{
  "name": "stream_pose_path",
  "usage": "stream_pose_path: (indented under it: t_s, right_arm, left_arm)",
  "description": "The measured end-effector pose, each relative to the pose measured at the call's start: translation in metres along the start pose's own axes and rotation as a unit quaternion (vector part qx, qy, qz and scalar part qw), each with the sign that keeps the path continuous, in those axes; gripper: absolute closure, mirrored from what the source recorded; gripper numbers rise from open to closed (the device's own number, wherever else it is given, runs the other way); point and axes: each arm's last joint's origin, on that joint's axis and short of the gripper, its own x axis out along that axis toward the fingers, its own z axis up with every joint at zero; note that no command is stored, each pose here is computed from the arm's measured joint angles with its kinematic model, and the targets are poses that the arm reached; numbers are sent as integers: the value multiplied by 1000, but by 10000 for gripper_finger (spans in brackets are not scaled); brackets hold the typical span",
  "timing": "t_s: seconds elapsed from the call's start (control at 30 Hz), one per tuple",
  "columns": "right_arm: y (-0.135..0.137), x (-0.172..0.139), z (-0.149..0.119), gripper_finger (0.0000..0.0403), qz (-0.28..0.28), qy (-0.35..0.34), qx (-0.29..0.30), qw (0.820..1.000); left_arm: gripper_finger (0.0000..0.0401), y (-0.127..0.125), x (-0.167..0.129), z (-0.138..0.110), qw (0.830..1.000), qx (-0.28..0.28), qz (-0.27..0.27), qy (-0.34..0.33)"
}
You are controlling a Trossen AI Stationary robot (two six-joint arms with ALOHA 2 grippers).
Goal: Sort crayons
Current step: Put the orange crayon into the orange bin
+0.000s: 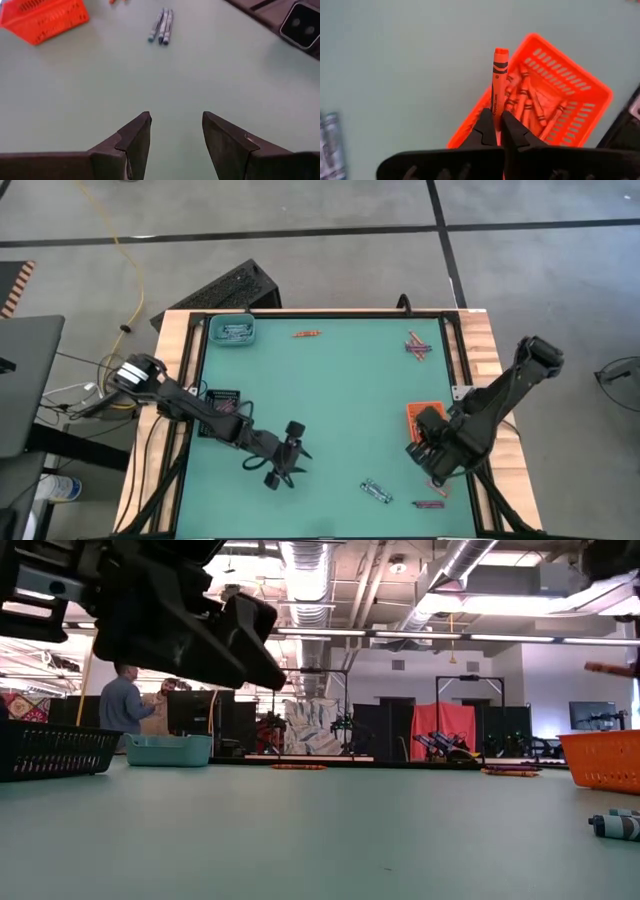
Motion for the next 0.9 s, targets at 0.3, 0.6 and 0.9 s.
stream_pose_path:
  t_s: [0.3, 0.6, 0.9]
  right_arm:
    - [-15, 25, 5, 403, -59, 85, 44, 994]
    - [-18, 33, 4, 395, -74, 124, 50, 988]
    - [-16, 40, 1, 393, -57, 137, 55, 987]
  left_arm:
    - [232, -10, 1, 5, 999, 16, -10, -27]
    - [232, -25, -2, 10, 998, 23, -29, -47]
    - [232, -32, -3, 11, 998, 23, -38, -51]
